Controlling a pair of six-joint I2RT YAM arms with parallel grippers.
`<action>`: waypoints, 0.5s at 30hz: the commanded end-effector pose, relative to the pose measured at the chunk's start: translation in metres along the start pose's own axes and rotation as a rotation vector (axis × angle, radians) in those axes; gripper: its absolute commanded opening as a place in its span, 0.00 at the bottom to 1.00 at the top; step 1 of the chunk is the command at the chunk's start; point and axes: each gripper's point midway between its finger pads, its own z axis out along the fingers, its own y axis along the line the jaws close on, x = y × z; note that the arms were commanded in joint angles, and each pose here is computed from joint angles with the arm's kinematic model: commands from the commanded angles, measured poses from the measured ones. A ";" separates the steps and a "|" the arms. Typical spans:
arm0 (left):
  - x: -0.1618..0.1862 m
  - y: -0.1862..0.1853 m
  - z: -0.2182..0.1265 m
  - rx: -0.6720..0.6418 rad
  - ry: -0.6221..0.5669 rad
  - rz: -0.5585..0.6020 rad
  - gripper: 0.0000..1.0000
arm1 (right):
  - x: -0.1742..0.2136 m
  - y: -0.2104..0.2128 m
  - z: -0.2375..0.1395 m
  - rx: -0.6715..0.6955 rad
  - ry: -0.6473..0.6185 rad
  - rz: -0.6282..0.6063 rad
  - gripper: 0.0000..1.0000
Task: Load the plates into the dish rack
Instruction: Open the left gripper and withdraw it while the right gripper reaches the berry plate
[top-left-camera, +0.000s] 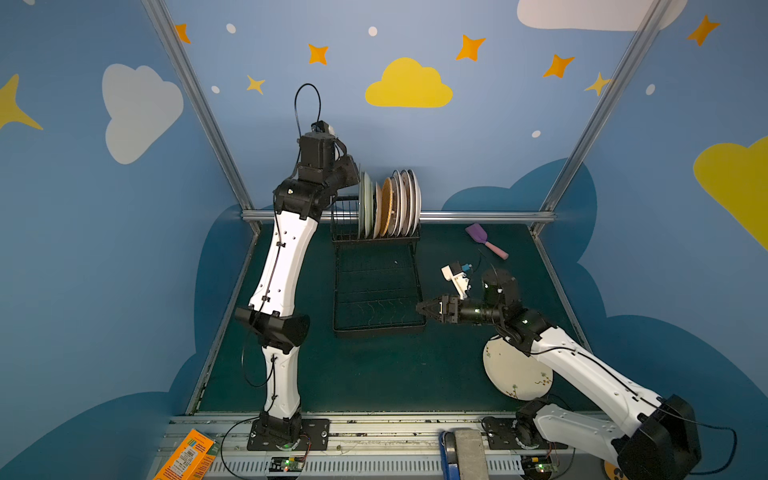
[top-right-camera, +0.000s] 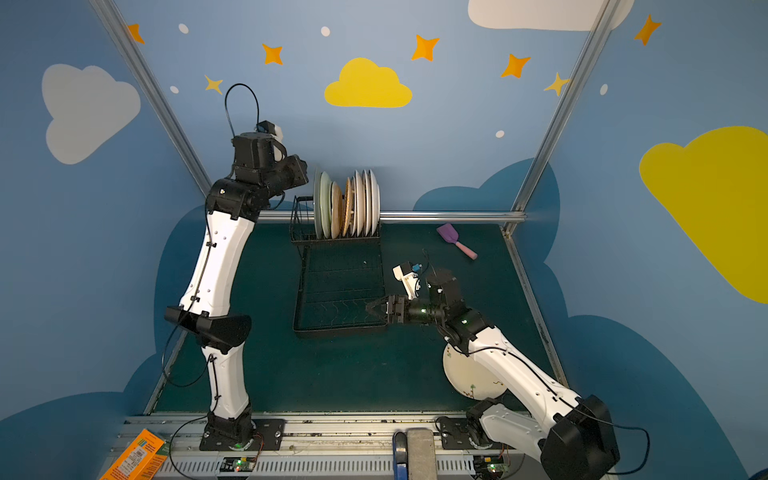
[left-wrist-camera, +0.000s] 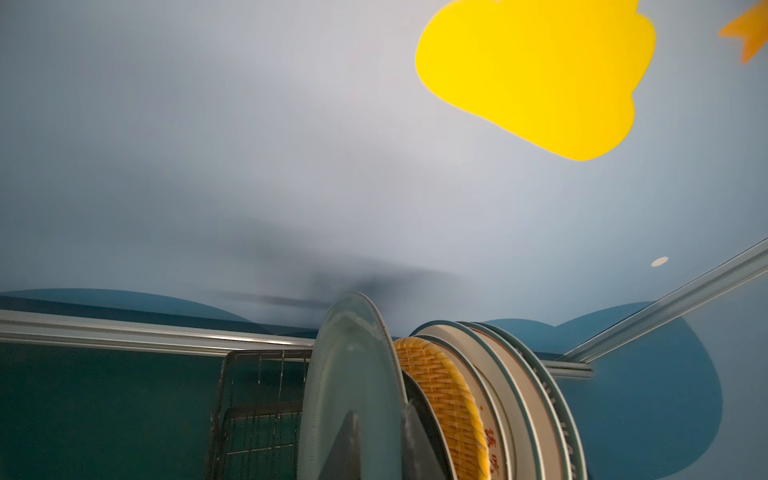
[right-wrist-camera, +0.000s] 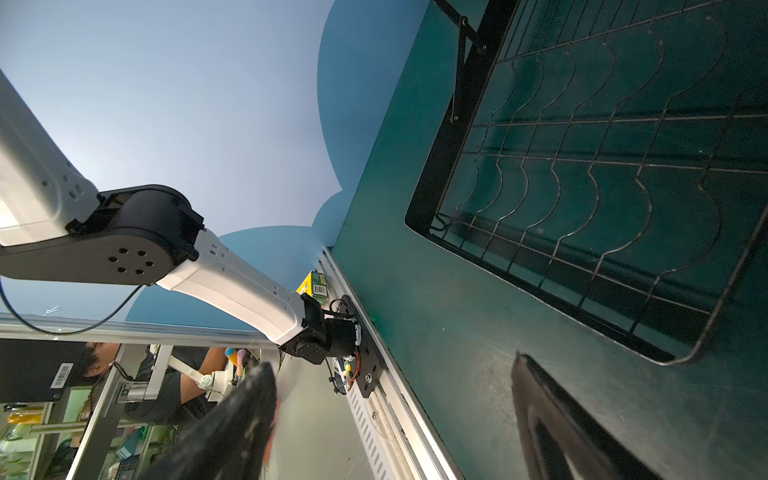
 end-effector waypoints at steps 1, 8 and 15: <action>-0.030 -0.011 -0.043 0.065 -0.058 -0.037 0.19 | -0.004 0.010 -0.008 0.003 -0.021 -0.044 0.87; -0.029 -0.025 -0.086 0.171 -0.008 -0.087 0.21 | -0.006 0.008 -0.015 0.038 -0.042 -0.061 0.87; 0.010 -0.037 -0.140 0.325 0.060 -0.116 0.38 | -0.015 -0.013 -0.032 0.147 -0.100 -0.048 0.87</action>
